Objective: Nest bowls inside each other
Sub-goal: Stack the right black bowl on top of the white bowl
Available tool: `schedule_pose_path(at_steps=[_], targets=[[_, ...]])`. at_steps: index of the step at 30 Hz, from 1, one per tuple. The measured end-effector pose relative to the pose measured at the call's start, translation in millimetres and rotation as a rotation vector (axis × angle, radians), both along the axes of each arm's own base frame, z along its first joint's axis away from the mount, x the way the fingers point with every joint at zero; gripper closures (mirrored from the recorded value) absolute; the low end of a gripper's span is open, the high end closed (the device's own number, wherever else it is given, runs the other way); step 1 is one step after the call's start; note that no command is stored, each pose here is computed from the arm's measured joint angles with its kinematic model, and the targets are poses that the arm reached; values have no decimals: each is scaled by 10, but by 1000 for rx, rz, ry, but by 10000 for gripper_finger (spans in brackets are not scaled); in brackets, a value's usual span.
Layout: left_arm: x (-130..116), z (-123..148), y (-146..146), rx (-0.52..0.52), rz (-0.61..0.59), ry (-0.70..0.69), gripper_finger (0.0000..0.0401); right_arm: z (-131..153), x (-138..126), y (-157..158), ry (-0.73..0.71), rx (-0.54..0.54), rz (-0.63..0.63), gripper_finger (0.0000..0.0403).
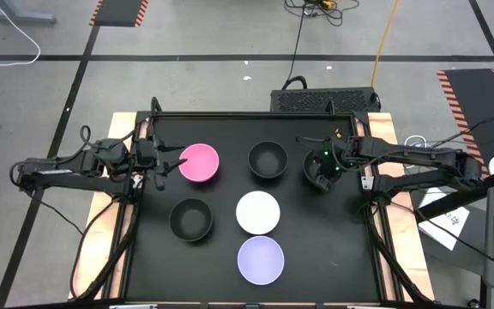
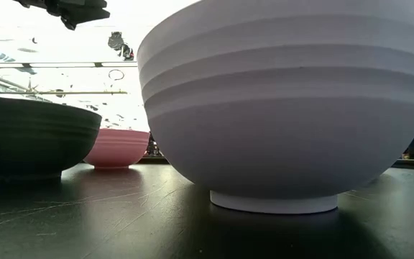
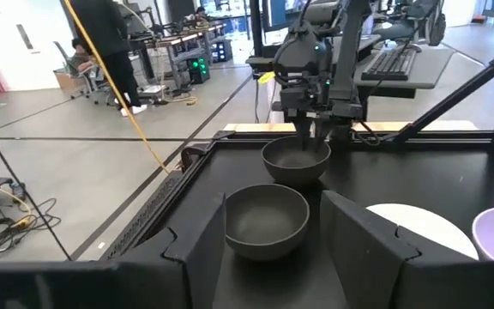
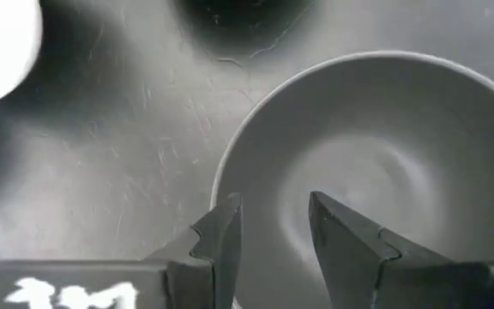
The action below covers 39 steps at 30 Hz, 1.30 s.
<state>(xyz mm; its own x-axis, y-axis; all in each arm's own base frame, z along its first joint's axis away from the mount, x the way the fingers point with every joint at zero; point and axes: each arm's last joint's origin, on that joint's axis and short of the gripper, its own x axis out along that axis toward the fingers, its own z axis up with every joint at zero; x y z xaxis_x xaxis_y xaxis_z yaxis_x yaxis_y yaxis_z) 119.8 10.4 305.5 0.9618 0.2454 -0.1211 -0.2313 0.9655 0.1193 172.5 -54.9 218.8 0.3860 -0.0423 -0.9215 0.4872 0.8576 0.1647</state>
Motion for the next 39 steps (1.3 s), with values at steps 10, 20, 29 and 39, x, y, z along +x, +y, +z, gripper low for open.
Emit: schedule_pose_path(at_steps=[10,20,29,39], targets=[[-1,1,-9,7,-32,1,205,-111,86,-3,37,91,30,275],[-453,54,-28,19,-42,-115,205,-116,142,-19,1,71,49,275],[-633,-193,-72,-4,-172,-283,205,-110,159,-24,-17,60,59,274],[-530,-498,-105,-54,-297,-260,205,-109,161,-25,-18,59,56,274]])
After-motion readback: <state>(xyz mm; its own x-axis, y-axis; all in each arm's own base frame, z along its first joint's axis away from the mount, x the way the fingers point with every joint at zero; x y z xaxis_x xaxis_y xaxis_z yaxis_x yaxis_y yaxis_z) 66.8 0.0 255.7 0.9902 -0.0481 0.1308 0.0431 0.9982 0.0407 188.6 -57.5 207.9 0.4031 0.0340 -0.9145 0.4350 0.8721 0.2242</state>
